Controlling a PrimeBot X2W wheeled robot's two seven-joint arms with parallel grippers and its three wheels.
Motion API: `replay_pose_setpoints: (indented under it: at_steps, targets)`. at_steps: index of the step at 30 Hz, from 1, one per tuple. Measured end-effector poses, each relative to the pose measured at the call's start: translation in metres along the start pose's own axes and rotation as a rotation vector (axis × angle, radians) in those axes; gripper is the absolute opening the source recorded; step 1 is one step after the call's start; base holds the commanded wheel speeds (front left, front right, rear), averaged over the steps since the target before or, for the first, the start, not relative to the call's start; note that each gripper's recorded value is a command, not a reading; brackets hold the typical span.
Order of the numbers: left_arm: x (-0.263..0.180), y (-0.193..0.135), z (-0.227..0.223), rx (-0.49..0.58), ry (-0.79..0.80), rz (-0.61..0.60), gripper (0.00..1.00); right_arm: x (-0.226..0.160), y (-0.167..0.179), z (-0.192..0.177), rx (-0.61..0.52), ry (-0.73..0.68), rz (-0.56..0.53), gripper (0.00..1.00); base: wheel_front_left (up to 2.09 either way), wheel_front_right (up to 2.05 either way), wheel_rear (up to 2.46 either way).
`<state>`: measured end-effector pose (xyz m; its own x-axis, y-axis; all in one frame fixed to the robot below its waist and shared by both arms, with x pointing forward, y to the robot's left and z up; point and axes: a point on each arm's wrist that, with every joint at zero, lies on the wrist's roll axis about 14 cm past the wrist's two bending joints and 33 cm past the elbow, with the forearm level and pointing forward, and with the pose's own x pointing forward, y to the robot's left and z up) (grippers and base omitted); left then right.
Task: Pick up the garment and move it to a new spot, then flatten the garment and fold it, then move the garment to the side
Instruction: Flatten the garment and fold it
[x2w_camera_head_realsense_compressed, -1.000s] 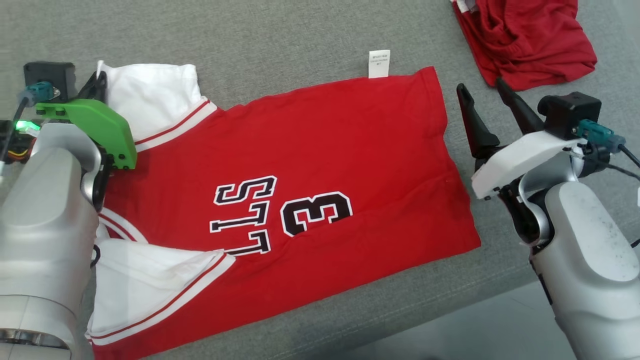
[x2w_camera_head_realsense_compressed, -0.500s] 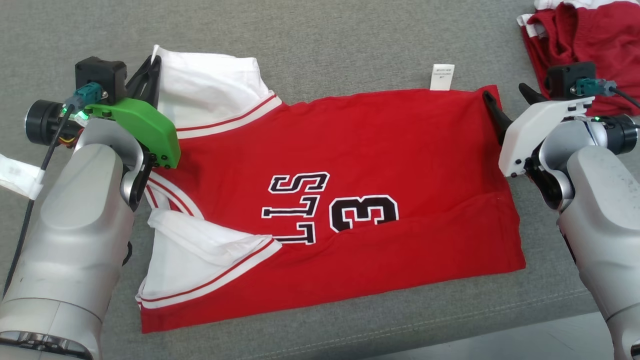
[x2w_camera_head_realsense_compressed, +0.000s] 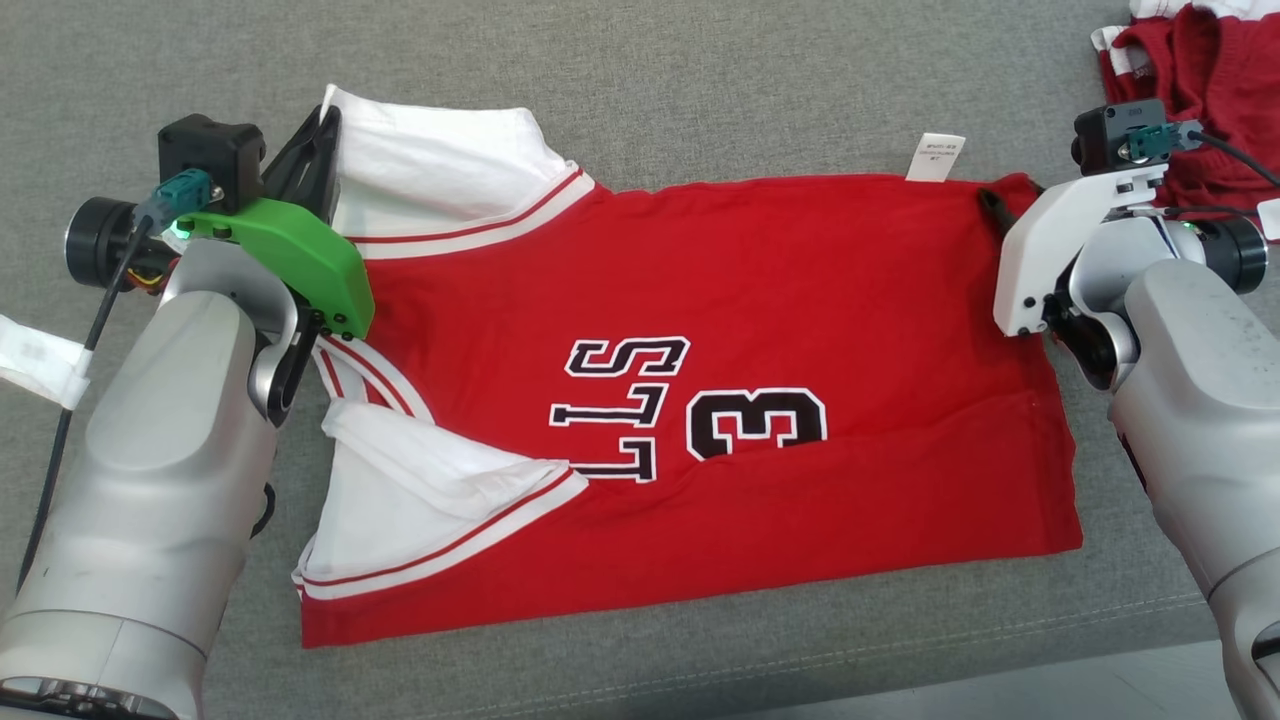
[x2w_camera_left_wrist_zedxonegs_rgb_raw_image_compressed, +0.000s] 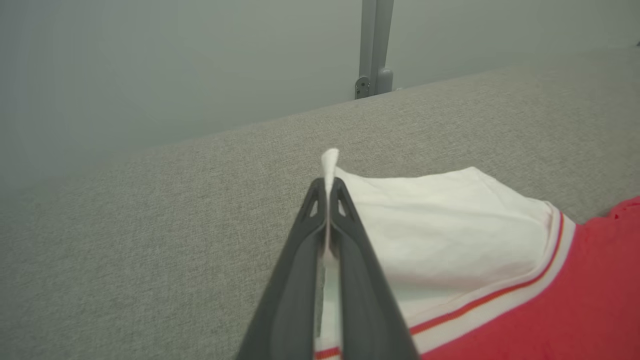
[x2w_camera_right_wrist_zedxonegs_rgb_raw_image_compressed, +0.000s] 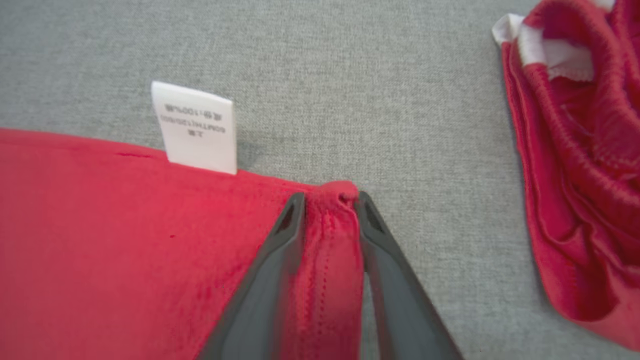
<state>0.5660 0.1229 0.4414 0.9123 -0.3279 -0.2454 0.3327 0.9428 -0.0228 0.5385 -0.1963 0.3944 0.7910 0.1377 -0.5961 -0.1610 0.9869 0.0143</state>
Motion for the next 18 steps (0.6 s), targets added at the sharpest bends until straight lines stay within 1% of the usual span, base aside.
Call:
replay_pose_setpoints:
  at_steps: [1, 2, 3, 8, 9, 12, 15, 18]
  targets:
    - [-0.001, 0.0, 0.001, 0.0, -0.002, 0.001, 0.0, 0.0, 0.0, 0.0, -0.001, 0.001, 0.001, 0.32, 0.0, 0.0, 0.0]
    - [-0.001, 0.0, 0.001, -0.002, -0.005, 0.001, 0.0, 0.0, 0.0, 0.001, -0.002, -0.005, 0.001, 0.2, 0.0, 0.0, 0.0]
    - [-0.002, 0.0, 0.002, -0.004, -0.008, 0.002, 0.0, 0.0, 0.0, 0.003, -0.001, -0.017, 0.001, 0.0, 0.0, 0.0, 0.0]
    - [-0.005, 0.004, 0.011, -0.012, -0.038, 0.015, 0.0, -0.004, -0.003, 0.02, 0.002, -0.107, -0.009, 0.0, 0.0, 0.0, 0.0]
    - [-0.005, 0.004, 0.011, -0.012, -0.038, 0.015, 0.0, -0.004, -0.003, 0.02, 0.002, -0.107, -0.009, 0.0, 0.0, 0.0, 0.0]
    - [-0.009, 0.008, 0.019, -0.034, -0.073, 0.031, 0.0, -0.009, -0.01, 0.04, 0.01, -0.195, -0.027, 0.0, 0.0, 0.0, 0.0]
    - [-0.015, 0.013, 0.03, -0.053, -0.116, 0.051, 0.0, -0.015, -0.015, 0.052, 0.02, -0.26, -0.042, 0.0, 0.0, 0.0, 0.0]
    - [-0.024, 0.017, 0.036, -0.068, -0.15, 0.067, 0.0, -0.021, -0.01, 0.061, 0.029, -0.315, -0.034, 0.0, 0.0, 0.0, 0.0]
